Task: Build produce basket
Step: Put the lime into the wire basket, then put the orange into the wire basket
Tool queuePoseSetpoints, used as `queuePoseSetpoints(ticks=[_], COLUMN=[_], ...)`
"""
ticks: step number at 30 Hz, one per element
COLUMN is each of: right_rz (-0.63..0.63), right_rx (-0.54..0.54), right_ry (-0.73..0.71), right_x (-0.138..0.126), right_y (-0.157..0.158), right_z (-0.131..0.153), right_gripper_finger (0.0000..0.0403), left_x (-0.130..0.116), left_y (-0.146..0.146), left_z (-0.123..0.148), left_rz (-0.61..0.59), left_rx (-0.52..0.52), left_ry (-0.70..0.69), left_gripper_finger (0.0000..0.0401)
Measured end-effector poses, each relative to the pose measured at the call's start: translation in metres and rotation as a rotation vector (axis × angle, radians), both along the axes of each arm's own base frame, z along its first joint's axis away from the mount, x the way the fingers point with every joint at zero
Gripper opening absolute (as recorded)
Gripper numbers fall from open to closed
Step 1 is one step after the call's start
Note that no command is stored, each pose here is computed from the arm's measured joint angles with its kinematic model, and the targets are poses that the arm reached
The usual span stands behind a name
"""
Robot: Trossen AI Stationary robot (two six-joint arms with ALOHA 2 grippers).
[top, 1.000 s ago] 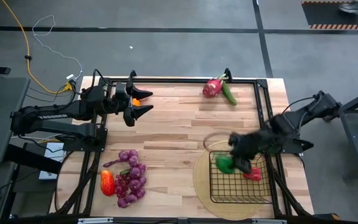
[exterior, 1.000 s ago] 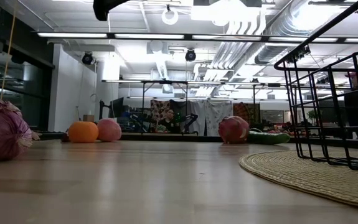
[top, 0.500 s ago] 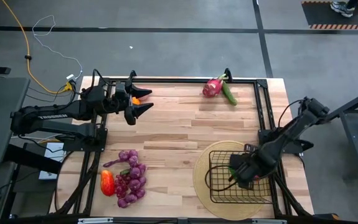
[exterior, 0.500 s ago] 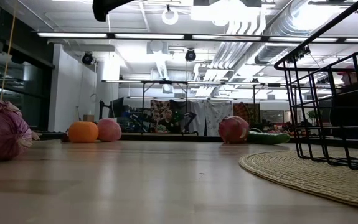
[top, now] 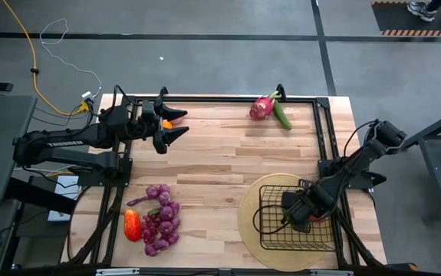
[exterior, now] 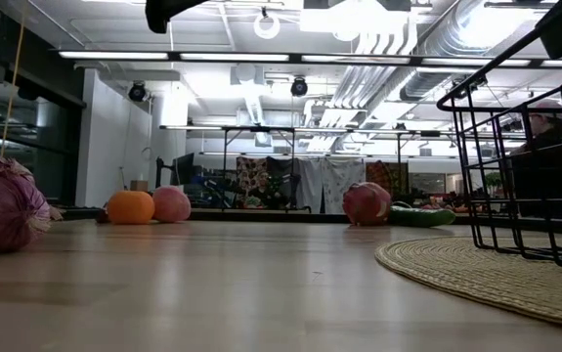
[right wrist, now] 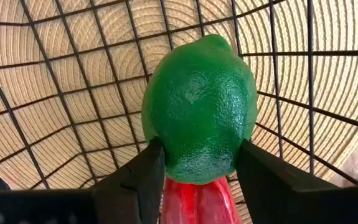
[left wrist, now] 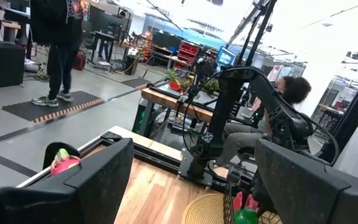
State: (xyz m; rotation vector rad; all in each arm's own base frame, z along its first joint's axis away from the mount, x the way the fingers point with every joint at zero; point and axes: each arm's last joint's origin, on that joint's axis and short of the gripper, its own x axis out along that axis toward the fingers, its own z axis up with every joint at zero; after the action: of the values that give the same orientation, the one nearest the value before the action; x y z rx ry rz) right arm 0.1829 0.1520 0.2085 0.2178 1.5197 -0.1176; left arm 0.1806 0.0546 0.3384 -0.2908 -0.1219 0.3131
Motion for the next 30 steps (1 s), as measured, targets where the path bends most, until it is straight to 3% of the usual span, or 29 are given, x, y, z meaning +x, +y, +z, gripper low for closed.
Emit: queuePoseSetpoints(ticks=[5,14,20,26,28,30], right_rz=[0.034,0.053,0.137,0.011,-0.089,-0.207], right_rx=[0.006,0.050,0.050,0.213,0.253,0.213], right_ry=[0.002,0.032,0.036,-0.140,-0.279,-0.479], right_x=[0.001,0.007,0.006,-0.001,0.002,0.004], right_y=[0.000,-0.008,-0.010,-0.023,-0.036,-0.054], right_z=[0.000,0.002,0.035,0.093,0.116,0.138], right_gripper_finger=[0.0183,0.0265,0.0277,0.0277,0.0277,0.0277], left_x=[0.000,0.000,0.000,0.000,0.000,0.000], left_y=[0.000,0.000,0.000,0.000,0.000,0.000], left_z=[0.000,0.000,0.000,0.000,0.000,0.000], left_rz=[0.002,0.002,0.002,0.002,0.002,0.002], left_rx=[0.000,0.000,0.000,0.000,0.000,0.000], left_ry=[-0.001,0.000,0.000,0.001,0.001,0.001], left_gripper_finger=[0.0323,0.0323,0.0323,0.0323,0.0323,0.0323])
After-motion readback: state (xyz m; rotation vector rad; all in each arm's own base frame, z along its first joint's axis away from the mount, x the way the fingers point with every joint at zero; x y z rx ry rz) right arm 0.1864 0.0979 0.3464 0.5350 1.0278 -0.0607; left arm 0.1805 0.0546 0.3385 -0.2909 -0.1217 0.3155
